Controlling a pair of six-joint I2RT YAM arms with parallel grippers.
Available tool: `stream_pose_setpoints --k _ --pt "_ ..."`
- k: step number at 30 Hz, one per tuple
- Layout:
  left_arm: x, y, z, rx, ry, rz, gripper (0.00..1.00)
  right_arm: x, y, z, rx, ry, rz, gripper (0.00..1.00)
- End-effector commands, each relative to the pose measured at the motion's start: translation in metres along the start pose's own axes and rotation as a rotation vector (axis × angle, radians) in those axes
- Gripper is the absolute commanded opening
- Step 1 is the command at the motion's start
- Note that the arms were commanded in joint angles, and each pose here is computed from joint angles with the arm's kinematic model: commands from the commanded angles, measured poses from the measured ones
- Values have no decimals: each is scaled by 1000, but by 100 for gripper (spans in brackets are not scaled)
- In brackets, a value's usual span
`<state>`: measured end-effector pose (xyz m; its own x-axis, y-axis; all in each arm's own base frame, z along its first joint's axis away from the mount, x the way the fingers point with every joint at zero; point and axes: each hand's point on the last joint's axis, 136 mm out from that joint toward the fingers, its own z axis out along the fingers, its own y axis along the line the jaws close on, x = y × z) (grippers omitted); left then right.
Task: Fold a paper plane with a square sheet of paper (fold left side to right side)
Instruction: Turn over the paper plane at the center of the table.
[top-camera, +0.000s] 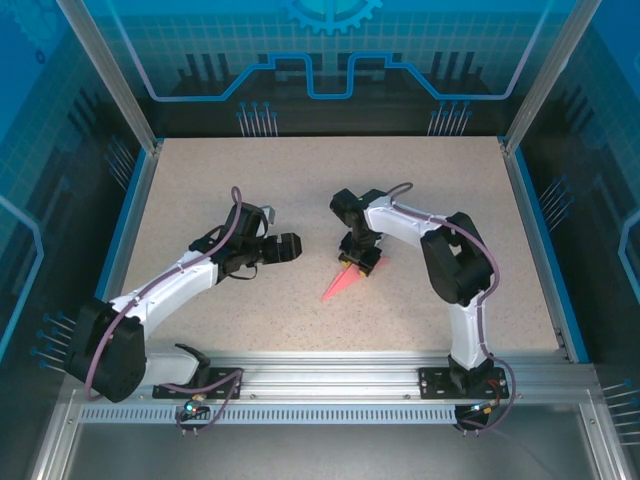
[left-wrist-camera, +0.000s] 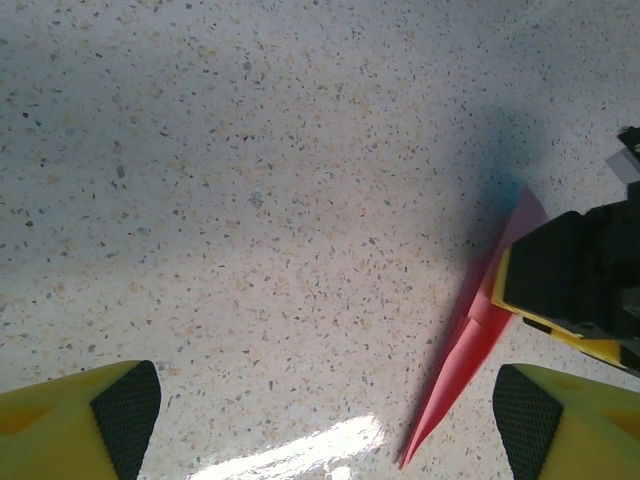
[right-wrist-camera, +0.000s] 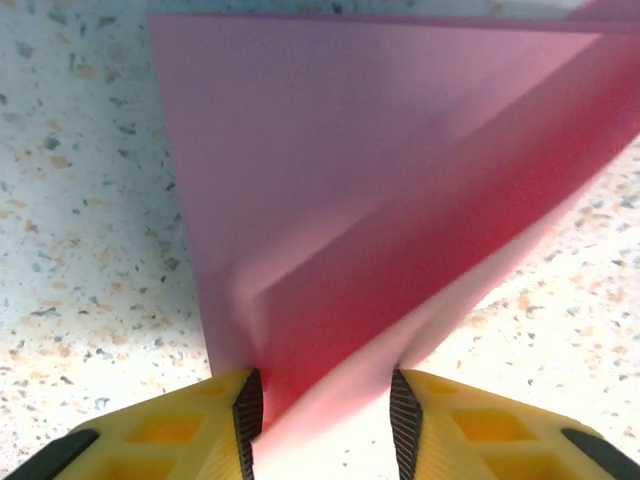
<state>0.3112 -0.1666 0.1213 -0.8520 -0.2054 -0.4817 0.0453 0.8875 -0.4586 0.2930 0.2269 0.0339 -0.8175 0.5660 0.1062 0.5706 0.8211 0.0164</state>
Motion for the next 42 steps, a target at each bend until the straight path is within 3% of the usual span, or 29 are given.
stream_pose_setpoints --k 1,7,13,17,23,26,32,42 --pt "-1 5 -1 -15 -3 -14 90 9 -12 -14 12 -15 9 32" --pt "-2 4 0 -15 1 -15 90 14 -16 -15 1 -2 14 20" --pt "-4 4 0 -18 1 -13 90 15 -15 -24 -24 -14 -4 0" --pt "-11 2 -6 -24 -26 -1 91 13 -14 -47 -66 -90 -80 0" --pt "-30 2 -18 -48 -89 15 91 28 15 -90 -242 -227 -425 0" --pt "-42 3 -28 -60 -141 12 92 46 34 -99 -391 -239 -596 0" --pt "-53 4 -38 -64 -173 21 95 63 44 -82 -533 -138 -745 0" --pt "-43 6 -33 -55 -138 9 96 26 -1 -26 -457 -81 -692 0"
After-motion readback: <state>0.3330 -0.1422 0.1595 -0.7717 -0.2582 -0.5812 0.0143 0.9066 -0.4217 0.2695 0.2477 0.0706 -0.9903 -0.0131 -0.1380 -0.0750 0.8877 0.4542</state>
